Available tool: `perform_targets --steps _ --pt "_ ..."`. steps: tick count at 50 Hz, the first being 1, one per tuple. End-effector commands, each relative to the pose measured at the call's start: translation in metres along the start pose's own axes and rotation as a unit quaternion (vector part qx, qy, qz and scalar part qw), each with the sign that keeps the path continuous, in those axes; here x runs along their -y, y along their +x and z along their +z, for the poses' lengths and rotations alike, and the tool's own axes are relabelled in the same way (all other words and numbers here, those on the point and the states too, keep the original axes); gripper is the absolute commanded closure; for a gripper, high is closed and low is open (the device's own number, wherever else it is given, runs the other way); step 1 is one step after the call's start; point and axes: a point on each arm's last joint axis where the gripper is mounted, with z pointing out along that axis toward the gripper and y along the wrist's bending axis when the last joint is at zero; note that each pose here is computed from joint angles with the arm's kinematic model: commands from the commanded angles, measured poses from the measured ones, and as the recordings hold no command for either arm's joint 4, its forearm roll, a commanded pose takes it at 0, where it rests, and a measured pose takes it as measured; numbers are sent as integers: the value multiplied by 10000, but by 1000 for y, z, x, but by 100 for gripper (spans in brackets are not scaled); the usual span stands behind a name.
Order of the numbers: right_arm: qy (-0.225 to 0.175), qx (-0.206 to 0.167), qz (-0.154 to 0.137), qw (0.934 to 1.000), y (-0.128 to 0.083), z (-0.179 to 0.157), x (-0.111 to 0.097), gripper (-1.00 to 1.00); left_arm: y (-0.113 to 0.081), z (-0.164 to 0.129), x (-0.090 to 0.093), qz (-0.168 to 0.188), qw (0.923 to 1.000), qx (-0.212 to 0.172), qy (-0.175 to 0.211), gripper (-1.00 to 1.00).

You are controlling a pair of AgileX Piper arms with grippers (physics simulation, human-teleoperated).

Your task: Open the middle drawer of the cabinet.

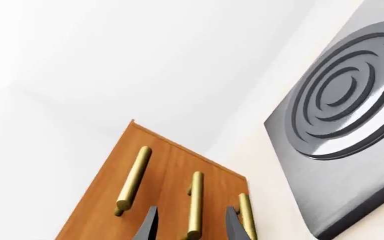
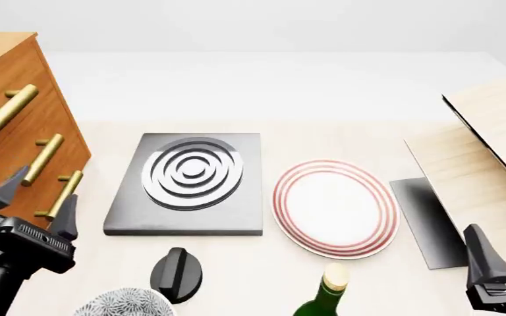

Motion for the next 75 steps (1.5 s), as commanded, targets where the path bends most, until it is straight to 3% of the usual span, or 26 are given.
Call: perform_targets --steps 1,17,40,56,75 --pt "-13 18 22 10000 0 -2 0 -100 3 3 4 468 9989 4 -93 -100" --pt "-11 18 20 10000 0 -2 0 -100 7 18 7 687 9975 -118 64 -100" --pt "-11 17 19 10000 0 -2 0 -100 20 34 13 662 9965 -442 254 -100" --pt "-10 16 19 10000 0 -2 0 -100 35 42 7 597 9948 -817 106 -100" --pt "-10 17 21 10000 0 -2 0 -100 43 55 8 567 9937 -954 133 -100"
